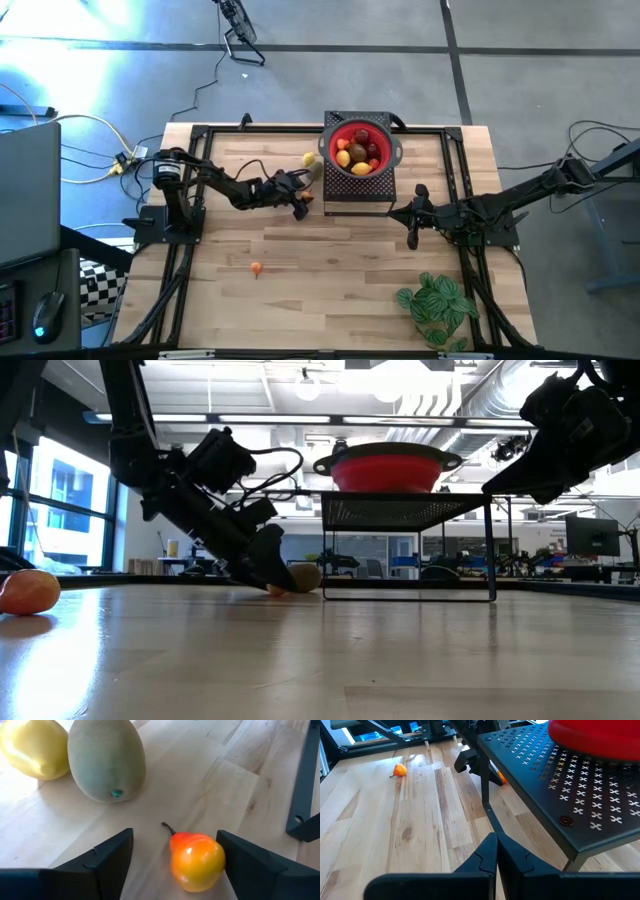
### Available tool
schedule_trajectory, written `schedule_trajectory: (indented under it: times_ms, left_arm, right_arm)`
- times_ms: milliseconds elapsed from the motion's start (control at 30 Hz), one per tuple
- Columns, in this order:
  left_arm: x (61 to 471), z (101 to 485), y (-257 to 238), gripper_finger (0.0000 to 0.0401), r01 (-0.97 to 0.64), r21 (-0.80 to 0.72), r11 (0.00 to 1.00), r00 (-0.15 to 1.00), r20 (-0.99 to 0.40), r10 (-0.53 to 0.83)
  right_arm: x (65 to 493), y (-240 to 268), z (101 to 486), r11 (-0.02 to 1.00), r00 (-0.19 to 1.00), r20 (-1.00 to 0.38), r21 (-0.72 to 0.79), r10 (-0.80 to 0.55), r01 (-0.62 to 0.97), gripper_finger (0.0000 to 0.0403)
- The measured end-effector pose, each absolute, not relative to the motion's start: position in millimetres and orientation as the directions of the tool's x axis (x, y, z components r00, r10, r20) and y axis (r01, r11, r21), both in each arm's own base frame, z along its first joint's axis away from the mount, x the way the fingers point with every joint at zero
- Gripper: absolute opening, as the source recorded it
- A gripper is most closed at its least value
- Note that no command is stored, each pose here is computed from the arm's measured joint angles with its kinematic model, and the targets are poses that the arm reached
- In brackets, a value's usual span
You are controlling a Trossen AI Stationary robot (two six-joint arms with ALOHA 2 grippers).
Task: Pick & Place Fruit
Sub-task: Put the orange pear into the red strainer bowl on the shelf
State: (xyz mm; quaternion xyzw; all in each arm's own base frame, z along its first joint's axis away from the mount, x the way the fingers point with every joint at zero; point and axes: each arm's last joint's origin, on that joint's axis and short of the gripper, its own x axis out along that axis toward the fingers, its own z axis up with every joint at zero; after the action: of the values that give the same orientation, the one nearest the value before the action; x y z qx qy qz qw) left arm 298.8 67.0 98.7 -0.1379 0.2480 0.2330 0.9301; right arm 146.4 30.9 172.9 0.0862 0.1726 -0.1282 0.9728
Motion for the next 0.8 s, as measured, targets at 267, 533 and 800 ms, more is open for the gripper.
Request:
schedule_trajectory:
  times_ms: [267,533,800]
  left_arm:
    - [298.8,98.4,66.9,0.0239,-0.502,-0.143,0.853,0.768,-0.527,0.364]
    - [298.9,98.3,66.7,0.0207,-0.497,-0.146,0.856,0.771,-0.528,0.358]
    - [298.6,97.8,66.6,0.0175,-0.498,-0.144,0.855,0.767,-0.532,0.358]
  right_arm:
    - [146.4,30.9,173.0,0.952,0.908,-0.358,0.124,-0.219,0.279,0.0002]
    - [146.4,30.9,172.8,0.952,0.907,-0.359,0.123,-0.22,0.279,0.0002]
    - [146.4,30.9,172.8,0.952,0.907,-0.358,0.123,-0.22,0.279,0.0002]
